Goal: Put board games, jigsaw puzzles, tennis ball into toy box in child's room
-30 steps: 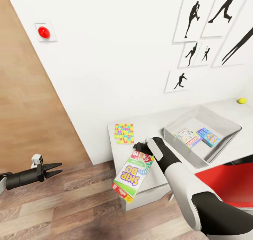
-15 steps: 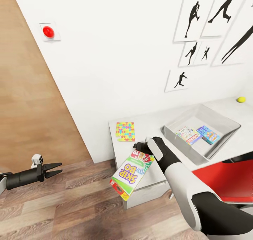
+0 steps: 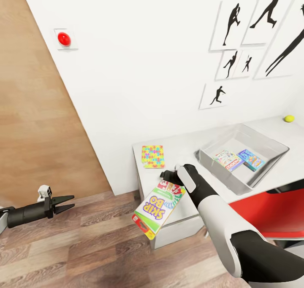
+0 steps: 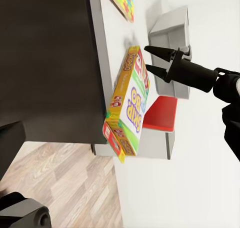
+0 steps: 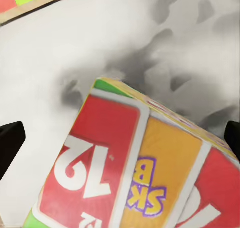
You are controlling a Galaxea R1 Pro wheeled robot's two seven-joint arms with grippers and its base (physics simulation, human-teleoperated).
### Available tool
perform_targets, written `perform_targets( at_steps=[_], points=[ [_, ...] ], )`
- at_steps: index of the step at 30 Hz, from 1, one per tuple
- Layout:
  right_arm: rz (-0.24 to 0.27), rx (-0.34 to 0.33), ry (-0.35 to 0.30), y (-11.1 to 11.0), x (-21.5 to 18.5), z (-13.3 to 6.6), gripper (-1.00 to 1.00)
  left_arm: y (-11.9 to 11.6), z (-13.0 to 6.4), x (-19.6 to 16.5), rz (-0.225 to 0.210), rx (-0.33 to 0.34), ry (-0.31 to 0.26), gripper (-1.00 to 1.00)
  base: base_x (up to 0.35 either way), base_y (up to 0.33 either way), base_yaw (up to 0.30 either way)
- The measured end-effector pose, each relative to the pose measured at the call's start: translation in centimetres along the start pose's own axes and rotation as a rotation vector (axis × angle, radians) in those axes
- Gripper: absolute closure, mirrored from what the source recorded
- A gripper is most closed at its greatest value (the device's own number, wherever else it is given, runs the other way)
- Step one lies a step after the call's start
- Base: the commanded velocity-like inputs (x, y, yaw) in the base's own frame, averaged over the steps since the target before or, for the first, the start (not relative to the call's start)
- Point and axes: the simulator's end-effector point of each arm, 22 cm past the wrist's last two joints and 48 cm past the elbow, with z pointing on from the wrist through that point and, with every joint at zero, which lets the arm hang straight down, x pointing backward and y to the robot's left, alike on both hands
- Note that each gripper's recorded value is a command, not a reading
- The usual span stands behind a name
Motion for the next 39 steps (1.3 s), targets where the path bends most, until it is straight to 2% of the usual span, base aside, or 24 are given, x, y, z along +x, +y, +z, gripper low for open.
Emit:
perform_targets(
  at_steps=[12,21,35,39],
  points=[
    [0.000,-0.010,-0.014,0.4,-0.6,-0.5,-1.00,-0.2,-0.1,-0.1,0.004,0.002,-0.002,-1.00,-0.007,0.026,-0.038],
    [-0.008,-0.073,-0.148,3.1,-5.9,-4.2,-1.00,-0.8,-0.2,-0.3,0.015,0.007,-0.006,-1.00,0.000,0.000,-0.131],
    [-0.004,-0.102,-0.185,4.2,-7.3,-6.1,-1.00,-1.7,-0.5,-0.6,0.032,0.012,-0.014,-1.00,0.000,0.000,-0.138],
    [-0.005,-0.130,-0.210,4.4,-8.1,-7.0,-1.00,-1.9,-0.6,-0.6,0.038,0.012,-0.016,-1.00,0.000,0.000,-0.139]
  ],
)
